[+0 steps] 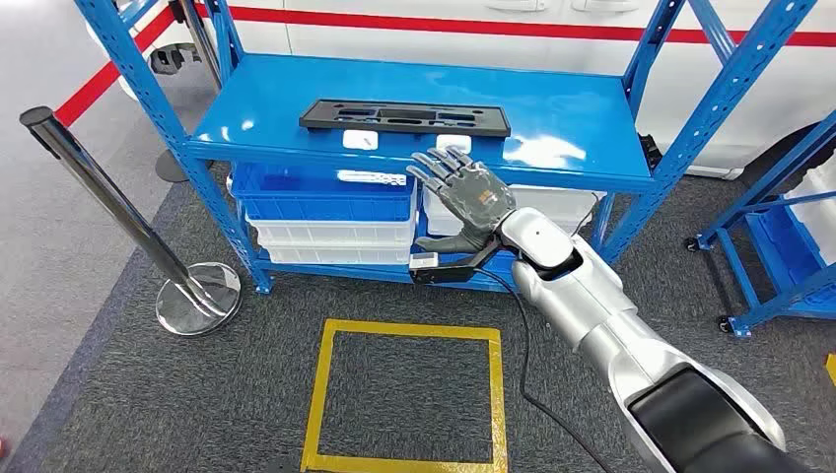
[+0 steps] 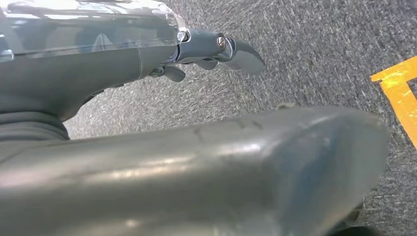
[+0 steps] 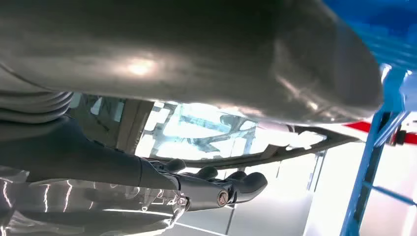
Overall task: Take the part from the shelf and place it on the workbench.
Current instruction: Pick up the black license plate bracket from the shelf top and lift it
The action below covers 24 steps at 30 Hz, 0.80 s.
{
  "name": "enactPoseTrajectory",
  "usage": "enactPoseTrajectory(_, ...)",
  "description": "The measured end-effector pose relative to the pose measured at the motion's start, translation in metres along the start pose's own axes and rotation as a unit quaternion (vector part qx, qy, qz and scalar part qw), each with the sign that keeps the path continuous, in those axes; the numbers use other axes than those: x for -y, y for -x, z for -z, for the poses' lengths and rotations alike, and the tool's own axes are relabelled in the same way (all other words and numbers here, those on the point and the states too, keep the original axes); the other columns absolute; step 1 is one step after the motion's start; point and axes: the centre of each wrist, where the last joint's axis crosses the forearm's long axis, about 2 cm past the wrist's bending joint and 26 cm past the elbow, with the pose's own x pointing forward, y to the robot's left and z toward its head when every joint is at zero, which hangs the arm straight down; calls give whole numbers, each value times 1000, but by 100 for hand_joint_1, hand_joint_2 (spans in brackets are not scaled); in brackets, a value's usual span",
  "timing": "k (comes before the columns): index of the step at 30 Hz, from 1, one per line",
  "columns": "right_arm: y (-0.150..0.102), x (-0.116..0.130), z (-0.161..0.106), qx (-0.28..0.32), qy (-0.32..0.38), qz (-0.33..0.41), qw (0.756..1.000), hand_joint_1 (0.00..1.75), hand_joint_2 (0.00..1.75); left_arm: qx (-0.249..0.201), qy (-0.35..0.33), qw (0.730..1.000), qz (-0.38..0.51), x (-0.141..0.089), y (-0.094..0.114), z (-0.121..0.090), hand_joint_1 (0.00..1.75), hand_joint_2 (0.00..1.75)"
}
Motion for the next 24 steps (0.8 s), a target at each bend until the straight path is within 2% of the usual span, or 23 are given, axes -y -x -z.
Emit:
enactPoseTrajectory(11, 9, -3, -8, -3, -8, -10, 1000, 0, 0, -3, -1, 1000, 0, 0, 4, 0, 0, 0)
enactPoseTrajectory(24, -2, -9, -4, 9, -3, 5, 1000, 0, 0, -6, -7, 1000, 0, 3, 8, -1, 0, 0)
